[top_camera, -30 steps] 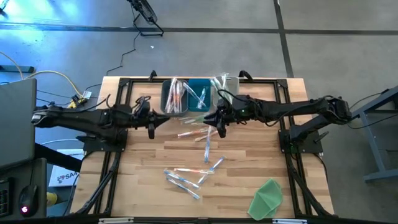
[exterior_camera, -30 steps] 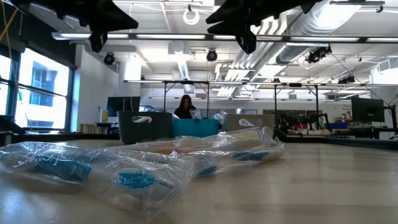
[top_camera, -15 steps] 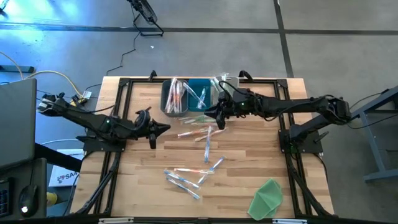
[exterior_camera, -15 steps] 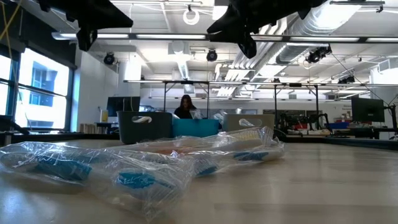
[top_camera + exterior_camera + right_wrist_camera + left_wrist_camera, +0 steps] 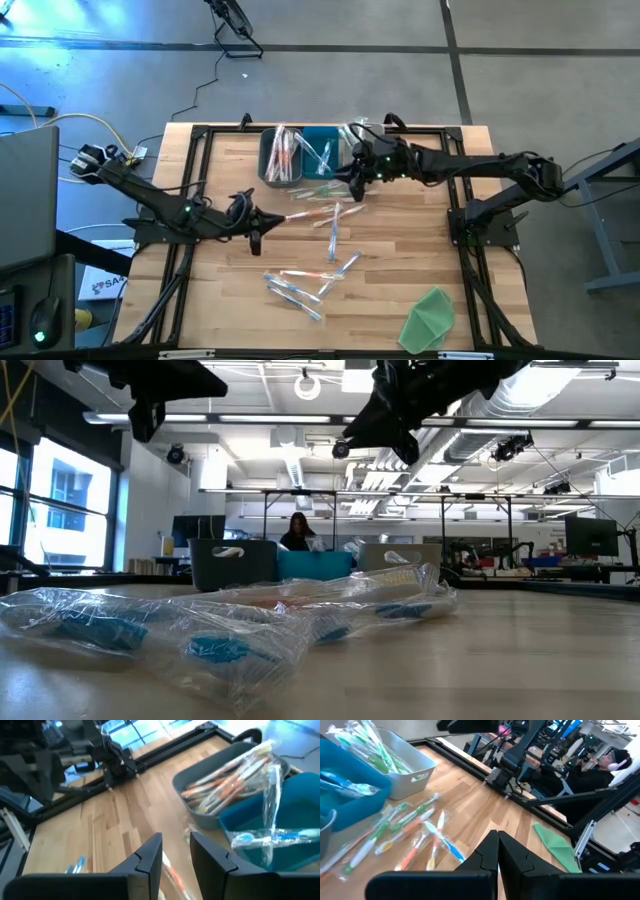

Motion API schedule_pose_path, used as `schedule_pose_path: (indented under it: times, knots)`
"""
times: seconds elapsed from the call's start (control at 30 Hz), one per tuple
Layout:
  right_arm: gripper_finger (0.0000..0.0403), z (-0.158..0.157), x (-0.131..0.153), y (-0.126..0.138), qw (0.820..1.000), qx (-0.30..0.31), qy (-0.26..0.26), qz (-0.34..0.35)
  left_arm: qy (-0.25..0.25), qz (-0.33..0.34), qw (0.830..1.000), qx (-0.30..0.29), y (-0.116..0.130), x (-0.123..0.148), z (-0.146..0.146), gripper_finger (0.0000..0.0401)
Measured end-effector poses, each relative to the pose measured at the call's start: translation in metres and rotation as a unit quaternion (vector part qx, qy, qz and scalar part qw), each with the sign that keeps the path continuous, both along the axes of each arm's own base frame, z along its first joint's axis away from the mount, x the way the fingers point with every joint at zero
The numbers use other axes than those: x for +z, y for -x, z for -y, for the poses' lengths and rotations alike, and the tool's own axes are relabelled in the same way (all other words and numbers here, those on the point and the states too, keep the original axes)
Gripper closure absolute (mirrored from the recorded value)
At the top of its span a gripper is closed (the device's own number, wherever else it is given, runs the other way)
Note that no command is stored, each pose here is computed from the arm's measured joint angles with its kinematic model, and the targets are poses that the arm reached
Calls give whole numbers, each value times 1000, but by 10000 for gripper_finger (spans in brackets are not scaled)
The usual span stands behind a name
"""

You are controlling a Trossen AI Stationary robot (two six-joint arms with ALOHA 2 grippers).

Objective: Pick & Place Toothbrushes
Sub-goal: Put the blue toothbrush into the blue bin

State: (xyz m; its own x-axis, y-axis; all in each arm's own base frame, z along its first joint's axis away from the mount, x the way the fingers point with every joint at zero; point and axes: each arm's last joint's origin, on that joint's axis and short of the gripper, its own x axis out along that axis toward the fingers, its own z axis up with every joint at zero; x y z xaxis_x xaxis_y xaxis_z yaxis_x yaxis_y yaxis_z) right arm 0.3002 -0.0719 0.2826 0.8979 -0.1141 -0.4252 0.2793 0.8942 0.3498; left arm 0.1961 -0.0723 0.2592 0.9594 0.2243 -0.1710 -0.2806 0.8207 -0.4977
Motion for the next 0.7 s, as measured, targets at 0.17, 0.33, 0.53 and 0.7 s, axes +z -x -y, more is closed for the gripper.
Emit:
schedule_pose_path:
  times: [0.17,0.33,0.53,0.7]
  knots:
    - [310,8,-3,4,1000,10,-16,-15,-7,-3,1000,4,-5,12,7,401]
    - [310,20,-6,10,999,-7,-9,-36,-26,-43,999,5,-8,19,8,401]
    - [310,35,-5,26,997,-32,-7,-67,-26,-99,995,-12,-14,22,12,401]
    - [310,44,-5,33,996,-53,-13,-77,-24,-163,986,-24,-23,22,18,401]
